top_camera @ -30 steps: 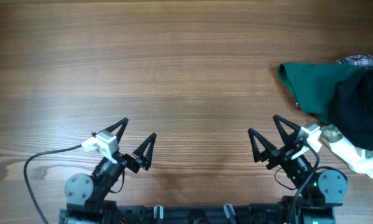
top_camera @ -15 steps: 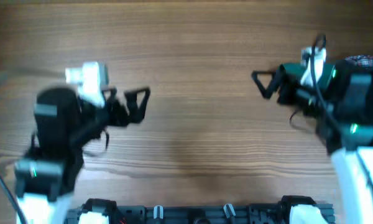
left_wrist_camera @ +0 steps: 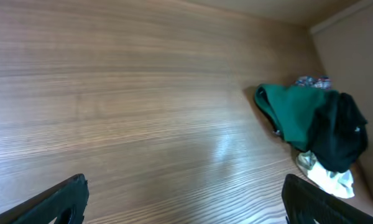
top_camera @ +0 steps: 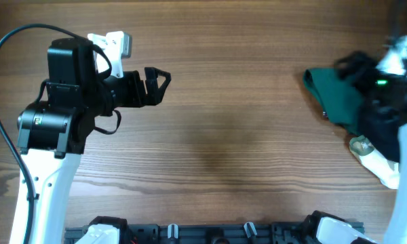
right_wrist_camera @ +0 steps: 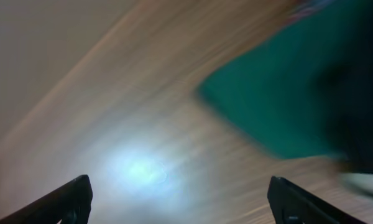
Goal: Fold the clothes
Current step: 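Reach the right gripper into the clothes pile and grasp the black shirt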
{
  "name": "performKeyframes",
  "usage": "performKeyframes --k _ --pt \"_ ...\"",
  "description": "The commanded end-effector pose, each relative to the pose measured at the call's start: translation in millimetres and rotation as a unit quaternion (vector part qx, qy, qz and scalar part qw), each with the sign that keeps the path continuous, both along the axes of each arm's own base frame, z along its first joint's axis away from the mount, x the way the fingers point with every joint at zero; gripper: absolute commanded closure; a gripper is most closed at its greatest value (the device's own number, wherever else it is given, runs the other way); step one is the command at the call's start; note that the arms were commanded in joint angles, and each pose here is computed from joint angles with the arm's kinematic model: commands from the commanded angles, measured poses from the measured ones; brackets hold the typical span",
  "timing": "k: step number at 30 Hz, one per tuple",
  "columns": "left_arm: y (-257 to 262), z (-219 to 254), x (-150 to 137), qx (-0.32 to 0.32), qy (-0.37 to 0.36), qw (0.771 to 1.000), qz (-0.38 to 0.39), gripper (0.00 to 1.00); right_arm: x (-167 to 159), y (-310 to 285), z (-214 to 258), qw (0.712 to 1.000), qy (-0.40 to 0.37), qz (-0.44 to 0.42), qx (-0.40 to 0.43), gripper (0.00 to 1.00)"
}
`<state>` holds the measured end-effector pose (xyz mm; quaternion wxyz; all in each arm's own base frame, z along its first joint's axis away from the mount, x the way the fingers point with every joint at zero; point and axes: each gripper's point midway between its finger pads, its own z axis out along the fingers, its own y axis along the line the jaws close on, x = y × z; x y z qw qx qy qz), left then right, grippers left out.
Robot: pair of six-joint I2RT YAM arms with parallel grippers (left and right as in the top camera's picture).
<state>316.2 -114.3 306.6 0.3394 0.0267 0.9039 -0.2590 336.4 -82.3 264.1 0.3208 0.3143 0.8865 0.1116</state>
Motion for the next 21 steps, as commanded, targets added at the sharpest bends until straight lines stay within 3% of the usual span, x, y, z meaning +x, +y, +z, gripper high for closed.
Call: performKeyframes --k 1,10,14,16,20,21 --pt "7 0 0 0.021 -0.002 1.000 0.009 0.00 -25 -96 11 0.978 0.022 -0.194 -0.074 0.12" --pt "24 -39 -14 0.069 0.087 0.993 0.036 0.00 -25 -172 -78 0.953 0.150 -0.263 -0.033 0.17" --pt "24 -41 -15 0.071 0.094 0.992 0.036 0.00 -18 -192 -107 0.944 0.189 -0.272 -0.013 0.17" --pt "25 -41 -14 0.073 0.092 0.992 0.038 0.00 -16 -195 -119 0.939 0.196 -0.281 -0.003 0.22" --pt "25 -41 -14 0.073 0.092 0.992 0.038 0.00 -5 -205 -119 0.943 0.174 -0.285 -0.013 0.50" --pt "25 -41 -14 0.073 0.092 0.992 0.038 0.00 -2 -206 -117 0.944 0.167 -0.285 -0.015 0.71"
